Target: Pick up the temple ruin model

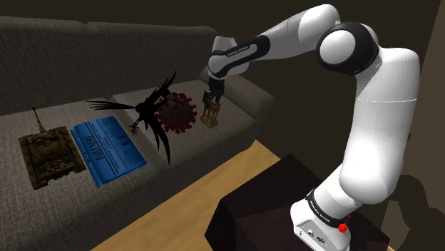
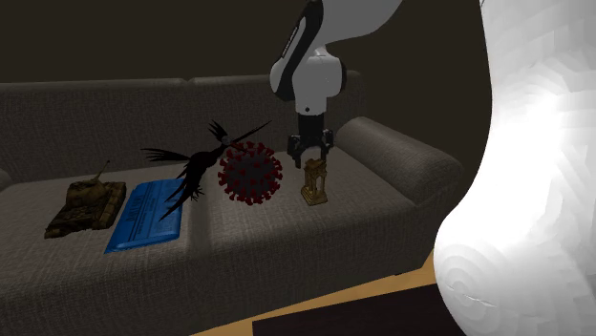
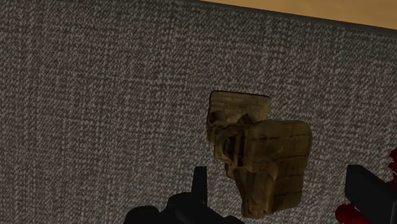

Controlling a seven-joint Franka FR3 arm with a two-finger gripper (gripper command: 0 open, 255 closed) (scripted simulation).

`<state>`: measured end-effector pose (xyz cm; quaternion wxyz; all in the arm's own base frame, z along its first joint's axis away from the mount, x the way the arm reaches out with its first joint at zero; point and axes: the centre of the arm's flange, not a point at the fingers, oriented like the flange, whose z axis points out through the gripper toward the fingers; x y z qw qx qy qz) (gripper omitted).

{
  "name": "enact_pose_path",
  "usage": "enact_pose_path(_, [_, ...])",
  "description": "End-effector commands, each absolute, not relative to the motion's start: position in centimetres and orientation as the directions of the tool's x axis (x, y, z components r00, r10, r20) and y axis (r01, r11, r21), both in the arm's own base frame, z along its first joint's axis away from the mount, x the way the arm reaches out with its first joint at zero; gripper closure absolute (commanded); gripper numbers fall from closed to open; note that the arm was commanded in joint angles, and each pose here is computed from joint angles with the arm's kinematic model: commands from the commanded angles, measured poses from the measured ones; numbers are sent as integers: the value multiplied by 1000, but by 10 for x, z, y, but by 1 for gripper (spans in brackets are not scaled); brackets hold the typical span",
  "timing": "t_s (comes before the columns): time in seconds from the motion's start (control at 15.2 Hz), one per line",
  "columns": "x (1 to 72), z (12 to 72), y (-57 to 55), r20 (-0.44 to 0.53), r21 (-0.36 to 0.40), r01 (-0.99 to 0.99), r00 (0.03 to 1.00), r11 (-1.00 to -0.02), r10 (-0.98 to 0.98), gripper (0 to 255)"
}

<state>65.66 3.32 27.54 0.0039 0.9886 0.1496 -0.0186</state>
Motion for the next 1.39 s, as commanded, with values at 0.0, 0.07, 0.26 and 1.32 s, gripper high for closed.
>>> enact_pose_path(0.0, [656,265,34,-37,2,296,954,-955,296,0])
enact_pose_path(0.07, [656,262,34,-37,2,296,954,-955,296,0])
enact_pose_path(0.26, [656,263,33,-37,2,296,954,-955,296,255])
enact_pose_path(1.32, [656,305,34,-37,2,296,954,-955,296,255])
